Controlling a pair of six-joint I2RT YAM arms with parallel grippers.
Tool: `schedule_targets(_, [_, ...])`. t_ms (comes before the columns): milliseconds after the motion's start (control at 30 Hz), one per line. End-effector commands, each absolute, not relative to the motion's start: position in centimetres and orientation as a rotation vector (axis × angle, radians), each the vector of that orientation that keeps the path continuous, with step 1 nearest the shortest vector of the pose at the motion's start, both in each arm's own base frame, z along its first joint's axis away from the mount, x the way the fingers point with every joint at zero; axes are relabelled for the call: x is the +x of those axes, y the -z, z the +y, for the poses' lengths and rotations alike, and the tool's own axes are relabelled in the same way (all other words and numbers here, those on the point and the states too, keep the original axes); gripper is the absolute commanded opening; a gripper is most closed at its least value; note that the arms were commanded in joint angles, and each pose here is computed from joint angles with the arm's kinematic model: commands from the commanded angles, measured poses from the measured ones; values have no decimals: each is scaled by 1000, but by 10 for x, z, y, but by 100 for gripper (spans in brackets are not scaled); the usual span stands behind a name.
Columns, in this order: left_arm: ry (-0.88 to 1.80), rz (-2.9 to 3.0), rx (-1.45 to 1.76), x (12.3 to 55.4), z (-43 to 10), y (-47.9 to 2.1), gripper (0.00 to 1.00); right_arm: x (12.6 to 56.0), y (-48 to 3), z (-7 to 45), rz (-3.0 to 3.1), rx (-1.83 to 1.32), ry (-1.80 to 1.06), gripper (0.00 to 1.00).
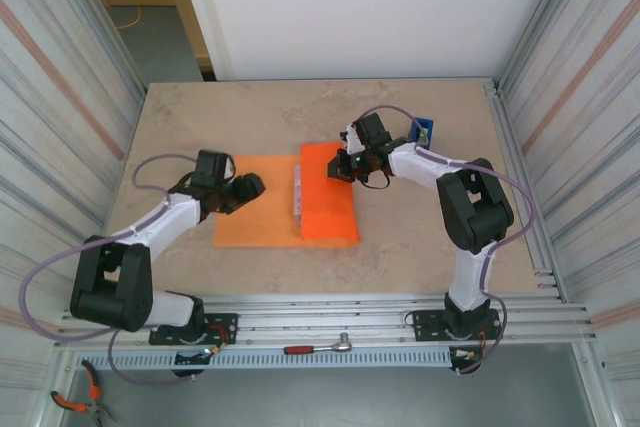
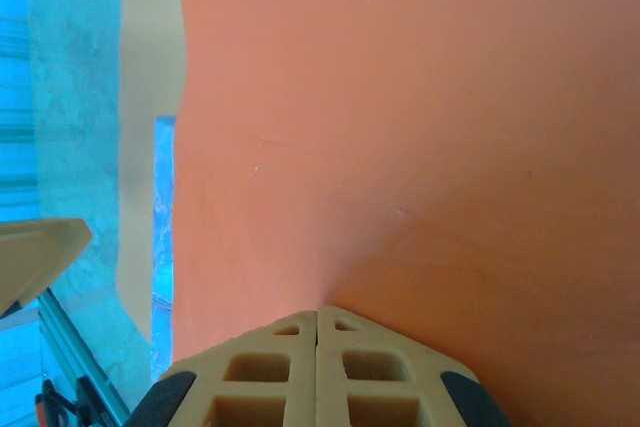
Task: Wrap the gift box in paper
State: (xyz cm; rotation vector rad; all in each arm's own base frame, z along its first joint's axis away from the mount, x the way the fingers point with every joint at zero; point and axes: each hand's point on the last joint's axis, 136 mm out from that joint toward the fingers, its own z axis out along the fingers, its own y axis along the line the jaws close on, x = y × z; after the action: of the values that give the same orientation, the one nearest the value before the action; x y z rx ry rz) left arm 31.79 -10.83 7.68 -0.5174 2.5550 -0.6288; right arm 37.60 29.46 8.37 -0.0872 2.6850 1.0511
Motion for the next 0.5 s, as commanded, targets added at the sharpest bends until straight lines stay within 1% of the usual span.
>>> schedule_targets(0, [470, 2591, -686, 288, -68, -55, 68, 359, -44, 274, 2821, -36, -916, 0])
schedule_targets(100, [385, 2573, -804, 272, -41, -45, 71, 358, -43, 273, 2821, -35, -916, 0])
schedule_targets(200, [320, 2566, -857, 261, -27, -39, 73, 358, -43, 273, 2821, -36, -917, 0])
schedule_targets(333, [306, 2574, -855, 258, -26, -32, 74, 358, -43, 273, 2823, -33, -917, 0])
schedule_targets(467, [377, 2616, -810, 261, -37, -22, 75, 359, -44, 274, 2820, -30, -916, 0])
